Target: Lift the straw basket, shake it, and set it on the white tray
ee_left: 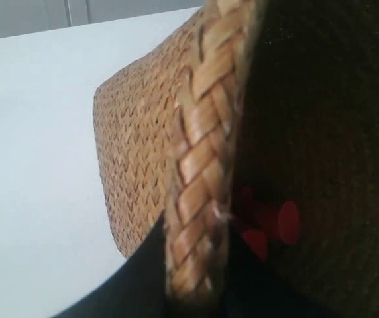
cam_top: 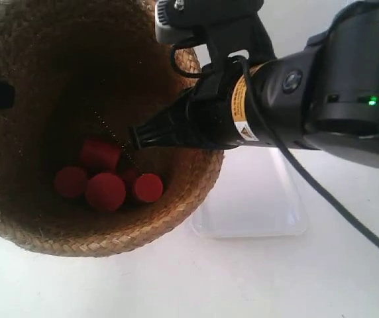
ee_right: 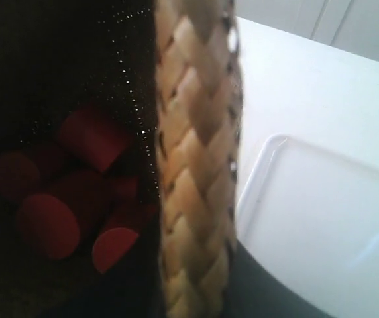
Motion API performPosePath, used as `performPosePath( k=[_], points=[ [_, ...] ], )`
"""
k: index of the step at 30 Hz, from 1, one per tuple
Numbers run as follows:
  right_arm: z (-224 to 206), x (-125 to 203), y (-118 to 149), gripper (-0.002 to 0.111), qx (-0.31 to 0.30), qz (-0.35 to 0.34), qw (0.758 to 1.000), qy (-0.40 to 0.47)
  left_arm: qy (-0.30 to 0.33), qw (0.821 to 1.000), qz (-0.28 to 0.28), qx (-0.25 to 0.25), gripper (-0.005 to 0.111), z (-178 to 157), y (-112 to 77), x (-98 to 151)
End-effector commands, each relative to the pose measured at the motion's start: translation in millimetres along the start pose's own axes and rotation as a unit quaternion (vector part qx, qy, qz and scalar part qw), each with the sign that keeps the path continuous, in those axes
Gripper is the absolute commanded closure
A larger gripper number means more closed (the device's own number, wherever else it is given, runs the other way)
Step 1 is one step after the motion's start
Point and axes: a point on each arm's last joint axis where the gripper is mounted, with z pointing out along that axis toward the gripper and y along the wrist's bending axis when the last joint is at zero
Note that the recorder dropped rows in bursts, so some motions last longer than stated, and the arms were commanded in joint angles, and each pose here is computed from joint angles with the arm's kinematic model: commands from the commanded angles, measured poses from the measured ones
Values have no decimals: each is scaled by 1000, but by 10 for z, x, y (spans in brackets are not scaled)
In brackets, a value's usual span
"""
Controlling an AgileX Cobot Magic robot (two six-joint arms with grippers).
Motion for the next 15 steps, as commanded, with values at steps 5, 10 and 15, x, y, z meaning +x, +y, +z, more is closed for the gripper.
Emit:
performPosePath(
  k=[5, 10, 15],
  points=[
    [-930, -547, 192, 108, -140, -54, 975, -167, -112, 988, 94, 54, 107, -689, -372, -411],
    [-296, -221, -69, 108, 4, 4, 997, -72, -16, 1000, 12, 14, 107, -124, -75, -111],
    [-364, -259, -43, 108, -21, -16, 996, -88, -26, 999, 6, 19, 107, -110, -77, -148]
  ],
)
